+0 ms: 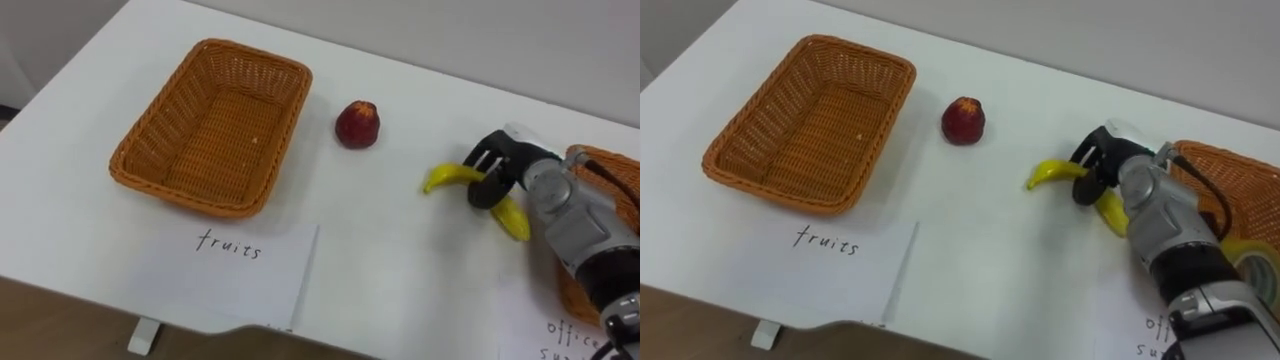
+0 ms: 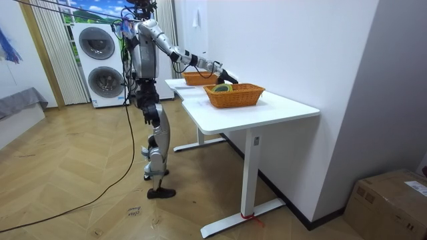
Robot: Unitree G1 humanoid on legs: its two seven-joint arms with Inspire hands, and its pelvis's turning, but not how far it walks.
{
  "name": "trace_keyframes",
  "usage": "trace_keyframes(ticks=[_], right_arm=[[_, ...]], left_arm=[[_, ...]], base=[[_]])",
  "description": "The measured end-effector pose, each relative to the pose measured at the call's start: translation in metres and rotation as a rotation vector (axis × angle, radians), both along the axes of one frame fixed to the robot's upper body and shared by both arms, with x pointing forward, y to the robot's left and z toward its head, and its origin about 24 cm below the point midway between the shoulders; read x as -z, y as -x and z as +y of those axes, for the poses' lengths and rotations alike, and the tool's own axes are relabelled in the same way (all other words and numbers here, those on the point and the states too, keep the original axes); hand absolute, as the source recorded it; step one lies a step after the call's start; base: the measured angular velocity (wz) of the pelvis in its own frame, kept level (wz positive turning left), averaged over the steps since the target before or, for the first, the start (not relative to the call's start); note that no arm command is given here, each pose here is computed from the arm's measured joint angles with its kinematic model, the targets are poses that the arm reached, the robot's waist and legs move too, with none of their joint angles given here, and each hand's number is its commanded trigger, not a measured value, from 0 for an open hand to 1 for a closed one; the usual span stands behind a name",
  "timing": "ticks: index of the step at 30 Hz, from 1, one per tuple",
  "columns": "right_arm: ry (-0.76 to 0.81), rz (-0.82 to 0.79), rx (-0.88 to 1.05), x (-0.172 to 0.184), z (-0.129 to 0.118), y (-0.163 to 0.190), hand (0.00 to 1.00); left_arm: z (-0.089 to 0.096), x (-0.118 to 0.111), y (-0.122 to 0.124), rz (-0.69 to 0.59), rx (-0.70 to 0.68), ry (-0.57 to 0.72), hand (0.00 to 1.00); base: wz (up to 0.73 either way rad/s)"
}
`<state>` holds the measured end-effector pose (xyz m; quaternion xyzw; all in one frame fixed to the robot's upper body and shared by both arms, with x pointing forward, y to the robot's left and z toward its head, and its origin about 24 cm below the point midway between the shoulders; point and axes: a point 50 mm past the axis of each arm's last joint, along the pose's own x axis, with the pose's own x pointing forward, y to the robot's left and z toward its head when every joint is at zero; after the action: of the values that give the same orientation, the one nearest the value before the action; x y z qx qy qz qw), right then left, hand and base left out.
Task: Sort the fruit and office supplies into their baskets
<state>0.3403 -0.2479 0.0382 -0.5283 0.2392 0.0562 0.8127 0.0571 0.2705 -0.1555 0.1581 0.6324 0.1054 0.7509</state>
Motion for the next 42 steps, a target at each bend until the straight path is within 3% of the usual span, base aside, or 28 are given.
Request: trace_keyframes(ticks=[18, 29, 42], right_arm=[[-0.024, -0.005, -0.027, -0.005, 0.005, -0.002, 1.00], [-0.071, -0.332, -0.321, -0.079, 0.066, -0.006, 1.00], [-0.131, -0.596, -0.461, -0.148, 0.089, 0.015, 1.00]], left_arm=[[0.000, 0.000, -0.001, -0.027, -0.059, 0.022, 0.00], [0.002, -0.002, -0.005, -0.114, -0.156, 0.016, 0.00], [-0.005, 0.002, 0.007, -0.122, -0.225, 0.041, 0.00]], base=[[0.00], [0.00], [-0.02]])
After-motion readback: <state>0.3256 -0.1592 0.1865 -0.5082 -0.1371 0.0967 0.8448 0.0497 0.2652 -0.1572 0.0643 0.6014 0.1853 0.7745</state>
